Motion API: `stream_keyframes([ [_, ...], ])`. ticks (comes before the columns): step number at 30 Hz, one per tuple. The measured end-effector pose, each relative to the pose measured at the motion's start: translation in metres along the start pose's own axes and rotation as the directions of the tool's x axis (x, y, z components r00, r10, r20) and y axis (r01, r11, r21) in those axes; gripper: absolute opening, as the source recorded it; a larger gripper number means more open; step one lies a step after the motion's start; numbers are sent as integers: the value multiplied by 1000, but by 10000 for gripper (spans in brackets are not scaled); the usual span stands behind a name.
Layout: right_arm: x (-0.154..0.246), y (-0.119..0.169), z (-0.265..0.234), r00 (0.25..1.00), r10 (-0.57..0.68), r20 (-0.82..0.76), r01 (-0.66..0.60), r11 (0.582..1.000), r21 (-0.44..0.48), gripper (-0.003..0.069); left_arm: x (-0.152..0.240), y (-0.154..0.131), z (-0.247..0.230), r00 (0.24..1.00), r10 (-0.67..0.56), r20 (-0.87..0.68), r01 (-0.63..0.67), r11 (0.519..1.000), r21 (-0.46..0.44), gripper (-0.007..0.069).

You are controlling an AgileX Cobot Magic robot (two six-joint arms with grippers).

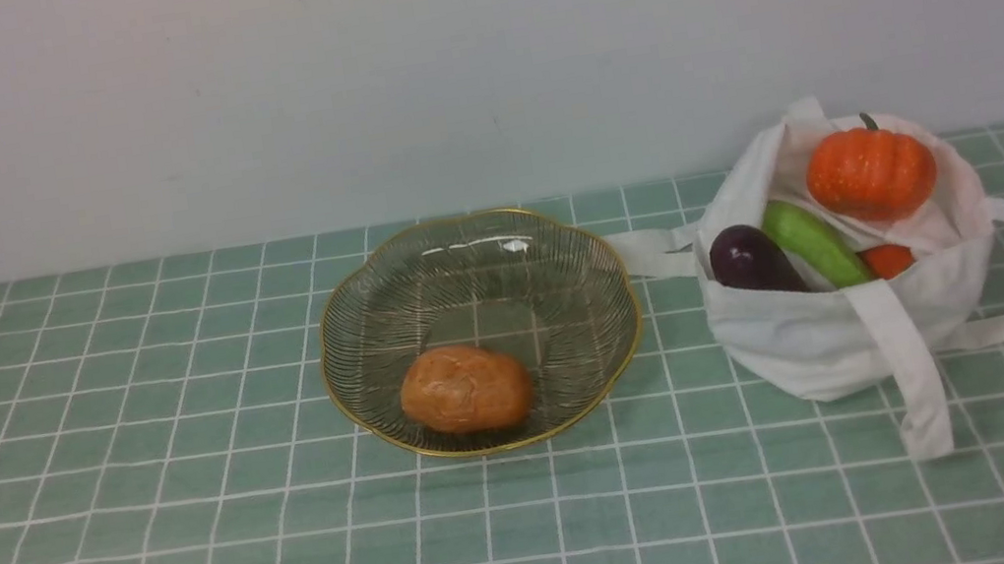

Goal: Take vegetables from cloth bag on blue coffee tablecloth place on plate.
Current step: 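Reach into the cloth bag toward the pumpkin with the right gripper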

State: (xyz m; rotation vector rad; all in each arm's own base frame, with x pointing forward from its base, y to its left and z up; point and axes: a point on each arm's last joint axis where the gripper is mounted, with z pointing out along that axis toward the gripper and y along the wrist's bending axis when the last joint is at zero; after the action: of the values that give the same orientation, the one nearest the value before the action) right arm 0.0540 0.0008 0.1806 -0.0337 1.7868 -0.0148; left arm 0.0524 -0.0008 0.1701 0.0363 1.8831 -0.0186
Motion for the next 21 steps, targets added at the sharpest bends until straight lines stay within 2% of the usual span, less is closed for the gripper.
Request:
stream_keyframes([
  [8, 0, 0, 0, 1000, -1, 0, 1, 1000, 1, -14, 0, 0, 0, 1000, 0, 0, 0, 1000, 0, -8],
  [11, -3, 1, 1, 993, 111, 43, -110, 994, -22, -14, 0, 0, 0, 1000, 0, 0, 0, 1000, 0, -8],
  [14, -11, 3, 0, 915, 382, 126, -373, 923, -94, -14, 0, 0, 0, 1000, 0, 0, 0, 1000, 0, -8],
  [16, -19, 1, -2, 788, 589, 181, -568, 808, -157, -14, 0, 0, 0, 1000, 0, 0, 0, 1000, 0, -8],
  [17, -20, 1, -2, 762, 620, 189, -597, 785, -168, -14, 0, 0, 0, 1000, 0, 0, 0, 1000, 0, -8],
  [18, -24, -1, -3, 684, 698, 210, -670, 716, -198, -14, 0, 0, 0, 1000, 0, 0, 0, 1000, 0, -8],
  [19, -25, -2, -3, 658, 719, 226, -688, 695, -208, -14, 0, 0, 0, 1000, 0, 0, 0, 1000, 0, -8],
  [21, -27, -4, -4, 637, 729, 251, -698, 683, -216, -14, 0, 0, 0, 1000, 0, 0, 0, 1000, 0, -8],
])
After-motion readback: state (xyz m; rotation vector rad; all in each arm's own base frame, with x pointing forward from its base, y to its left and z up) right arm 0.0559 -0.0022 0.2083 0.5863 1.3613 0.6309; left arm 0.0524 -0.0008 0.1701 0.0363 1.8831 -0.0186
